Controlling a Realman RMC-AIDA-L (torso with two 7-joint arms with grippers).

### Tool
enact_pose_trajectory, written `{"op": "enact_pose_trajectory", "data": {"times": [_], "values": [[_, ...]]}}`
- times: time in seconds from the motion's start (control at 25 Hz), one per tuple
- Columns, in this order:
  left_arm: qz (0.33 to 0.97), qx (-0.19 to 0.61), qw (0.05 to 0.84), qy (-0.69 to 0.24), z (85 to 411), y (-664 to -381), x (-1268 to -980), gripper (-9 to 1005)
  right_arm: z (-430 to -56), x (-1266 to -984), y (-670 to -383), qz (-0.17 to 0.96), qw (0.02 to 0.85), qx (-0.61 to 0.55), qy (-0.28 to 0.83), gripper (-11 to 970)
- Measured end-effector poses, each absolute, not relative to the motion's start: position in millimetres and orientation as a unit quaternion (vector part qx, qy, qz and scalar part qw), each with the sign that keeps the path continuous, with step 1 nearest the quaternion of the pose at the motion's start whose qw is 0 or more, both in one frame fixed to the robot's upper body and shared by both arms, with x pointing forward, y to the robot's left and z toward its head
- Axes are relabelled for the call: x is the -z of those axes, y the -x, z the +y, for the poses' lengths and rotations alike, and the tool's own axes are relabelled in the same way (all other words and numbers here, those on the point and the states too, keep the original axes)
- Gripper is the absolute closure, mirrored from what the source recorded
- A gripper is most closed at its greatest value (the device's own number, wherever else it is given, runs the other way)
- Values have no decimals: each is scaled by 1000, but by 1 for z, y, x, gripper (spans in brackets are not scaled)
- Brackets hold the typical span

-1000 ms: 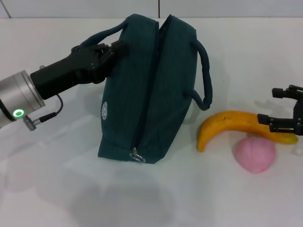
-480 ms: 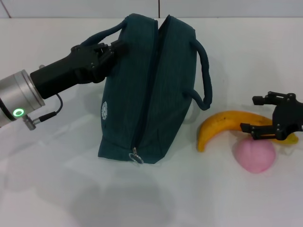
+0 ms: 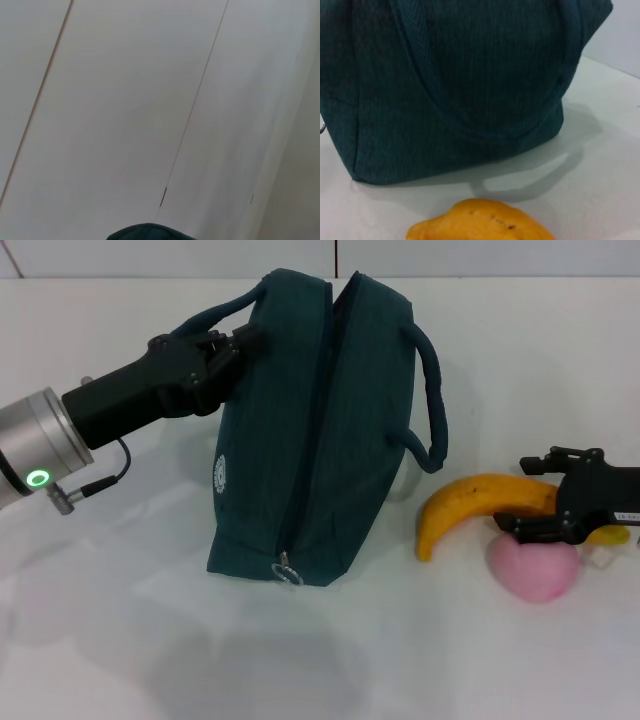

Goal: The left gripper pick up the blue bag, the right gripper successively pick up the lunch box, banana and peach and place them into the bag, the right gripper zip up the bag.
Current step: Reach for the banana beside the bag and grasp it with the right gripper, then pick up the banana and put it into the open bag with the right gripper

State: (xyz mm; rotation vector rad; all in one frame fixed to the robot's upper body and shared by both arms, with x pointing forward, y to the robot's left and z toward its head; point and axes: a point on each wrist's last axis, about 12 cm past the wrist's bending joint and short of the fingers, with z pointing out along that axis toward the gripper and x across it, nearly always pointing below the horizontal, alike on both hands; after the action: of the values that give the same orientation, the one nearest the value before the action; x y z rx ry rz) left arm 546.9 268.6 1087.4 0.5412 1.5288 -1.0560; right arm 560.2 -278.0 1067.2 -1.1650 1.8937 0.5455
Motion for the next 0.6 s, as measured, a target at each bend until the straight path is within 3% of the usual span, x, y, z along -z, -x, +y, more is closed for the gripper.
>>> {"op": "enact_pose_trajectory", "data": {"times": [0.44,0.6], "values": [[650,450,567,-230,268,-547,-1087,954,-274,-1066,-562,758,403,-223,462,121],[650,450,567,-230,268,-547,-1087,954,-274,-1066,-563,760,401,-224,460,256]]}}
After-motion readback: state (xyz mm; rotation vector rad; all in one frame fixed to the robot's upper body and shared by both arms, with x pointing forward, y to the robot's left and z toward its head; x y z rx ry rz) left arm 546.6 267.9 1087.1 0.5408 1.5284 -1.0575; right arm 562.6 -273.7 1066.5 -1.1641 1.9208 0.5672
